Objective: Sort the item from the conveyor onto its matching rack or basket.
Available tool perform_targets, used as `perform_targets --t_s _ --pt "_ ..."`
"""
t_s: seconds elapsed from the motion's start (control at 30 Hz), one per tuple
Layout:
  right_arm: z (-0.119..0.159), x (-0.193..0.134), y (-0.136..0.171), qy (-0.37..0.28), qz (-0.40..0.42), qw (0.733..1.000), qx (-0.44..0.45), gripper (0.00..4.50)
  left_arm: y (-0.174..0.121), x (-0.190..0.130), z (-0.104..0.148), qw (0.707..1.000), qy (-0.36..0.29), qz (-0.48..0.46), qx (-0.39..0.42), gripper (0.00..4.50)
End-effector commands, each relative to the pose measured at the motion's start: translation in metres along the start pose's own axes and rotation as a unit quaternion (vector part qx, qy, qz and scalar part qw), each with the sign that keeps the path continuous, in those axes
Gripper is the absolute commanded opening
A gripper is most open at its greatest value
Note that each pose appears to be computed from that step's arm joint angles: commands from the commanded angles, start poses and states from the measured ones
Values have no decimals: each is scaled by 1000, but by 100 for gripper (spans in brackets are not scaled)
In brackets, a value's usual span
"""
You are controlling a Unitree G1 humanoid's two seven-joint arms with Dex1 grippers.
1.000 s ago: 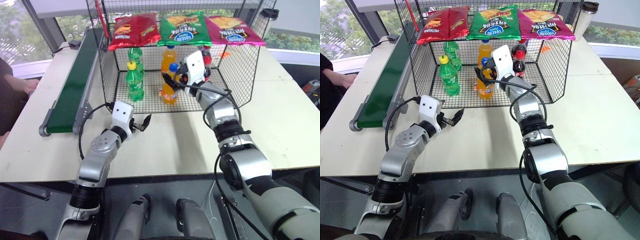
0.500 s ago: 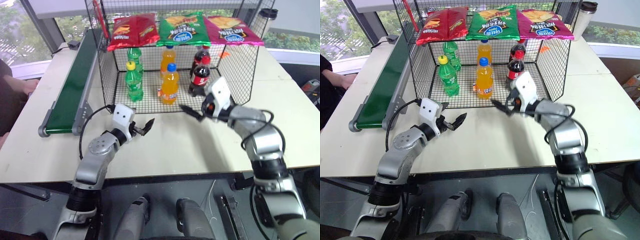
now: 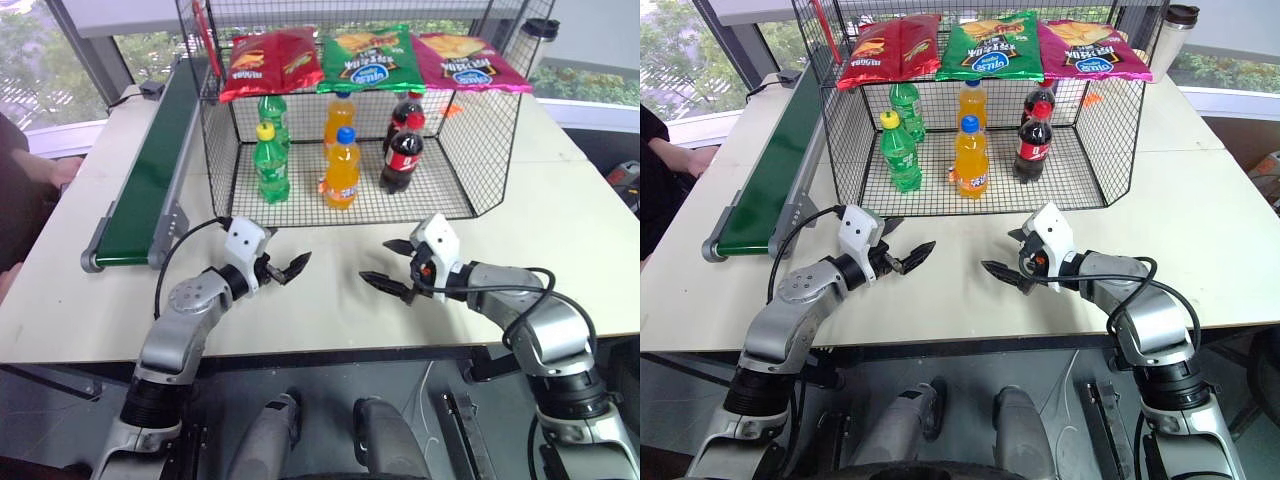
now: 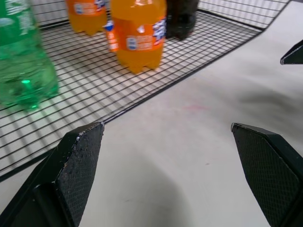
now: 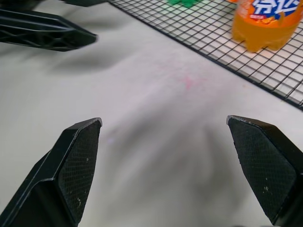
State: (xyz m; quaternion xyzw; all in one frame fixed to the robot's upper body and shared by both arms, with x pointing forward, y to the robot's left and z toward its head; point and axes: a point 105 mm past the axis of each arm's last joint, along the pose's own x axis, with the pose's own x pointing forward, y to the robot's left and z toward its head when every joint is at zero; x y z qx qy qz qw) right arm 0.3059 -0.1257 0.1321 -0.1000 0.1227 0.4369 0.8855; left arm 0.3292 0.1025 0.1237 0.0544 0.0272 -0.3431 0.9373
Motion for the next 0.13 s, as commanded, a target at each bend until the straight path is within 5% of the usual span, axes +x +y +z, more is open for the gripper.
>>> perform_targets --t_s 0.03,0.13 --pt "10 -6 5 -13 11 1000 -17 439 -4 0 12 1000 -18 -15 9 450" --pt "8 -8 4 -9 9 1000 -16 439 -4 2 14 999 -24 -19 9 450"
